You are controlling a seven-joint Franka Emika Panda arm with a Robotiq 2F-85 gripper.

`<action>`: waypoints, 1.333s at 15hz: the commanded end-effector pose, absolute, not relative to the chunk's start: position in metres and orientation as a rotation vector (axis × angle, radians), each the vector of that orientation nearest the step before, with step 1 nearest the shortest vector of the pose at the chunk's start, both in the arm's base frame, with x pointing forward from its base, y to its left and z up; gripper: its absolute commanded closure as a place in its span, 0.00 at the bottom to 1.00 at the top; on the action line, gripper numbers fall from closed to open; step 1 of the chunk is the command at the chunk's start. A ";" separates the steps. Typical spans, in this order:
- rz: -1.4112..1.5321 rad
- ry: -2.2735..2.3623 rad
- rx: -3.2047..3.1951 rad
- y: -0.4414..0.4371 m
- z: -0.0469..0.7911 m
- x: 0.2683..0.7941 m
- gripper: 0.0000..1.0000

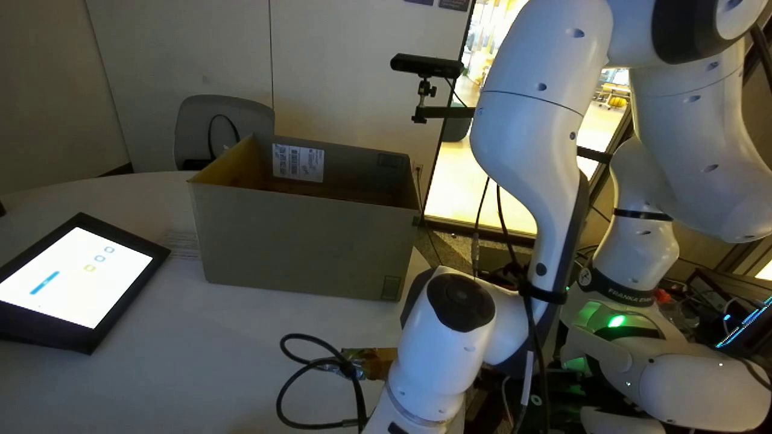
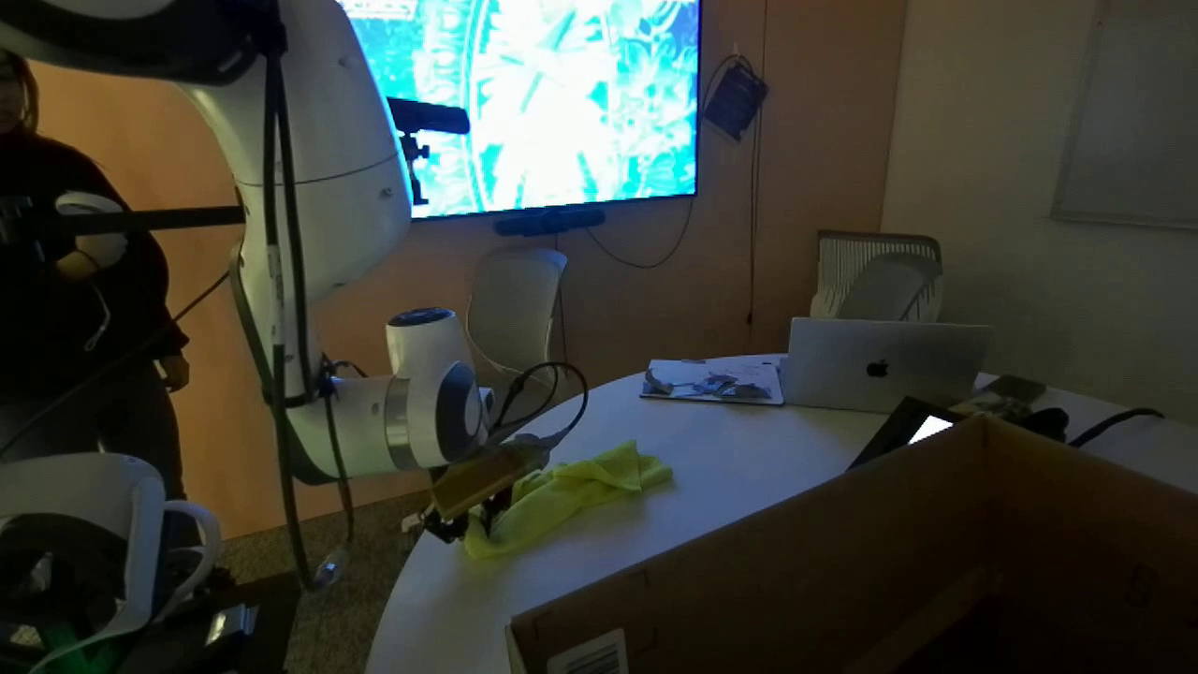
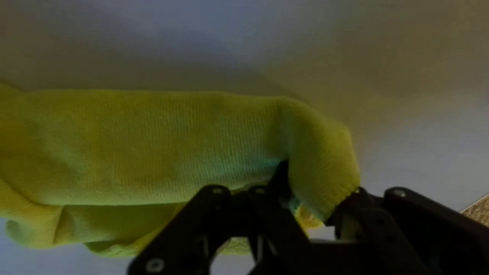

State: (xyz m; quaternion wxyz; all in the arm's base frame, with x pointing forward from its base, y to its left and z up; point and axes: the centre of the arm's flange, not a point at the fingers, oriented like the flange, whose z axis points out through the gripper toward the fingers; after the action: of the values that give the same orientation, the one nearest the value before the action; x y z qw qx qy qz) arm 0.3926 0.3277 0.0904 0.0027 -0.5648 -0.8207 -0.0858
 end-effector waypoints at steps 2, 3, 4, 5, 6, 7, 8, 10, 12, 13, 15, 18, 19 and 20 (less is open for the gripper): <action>-0.248 -2.537 -1.792 0.325 0.086 0.398 0.92; -0.247 -2.519 -1.810 0.324 0.088 0.397 0.90; -0.251 -2.500 -1.832 0.322 0.090 0.396 0.91; -0.262 -2.476 -1.862 0.321 0.095 0.395 0.90; -0.274 -2.448 -1.892 0.319 0.100 0.395 0.91; -0.297 -2.420 -1.914 0.318 0.105 0.395 0.91; -0.315 -2.399 -1.928 0.317 0.111 0.396 0.92; -0.363 -2.379 -1.951 0.314 0.121 0.397 0.92; -0.412 -2.358 -1.973 0.314 0.131 0.401 0.92; -0.434 -2.349 -1.983 0.314 0.136 0.405 0.91; -0.480 -2.344 -1.995 0.316 0.146 0.411 0.91; -0.544 -2.335 -2.001 0.324 0.158 0.423 0.92; -0.568 -2.333 -2.001 0.328 0.160 0.428 0.92; -0.596 -2.321 -2.021 0.332 0.163 0.433 0.92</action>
State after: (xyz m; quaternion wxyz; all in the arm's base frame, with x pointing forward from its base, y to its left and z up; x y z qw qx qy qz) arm 0.4230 0.3233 0.1479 0.0065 -0.6352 -0.7556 -0.1599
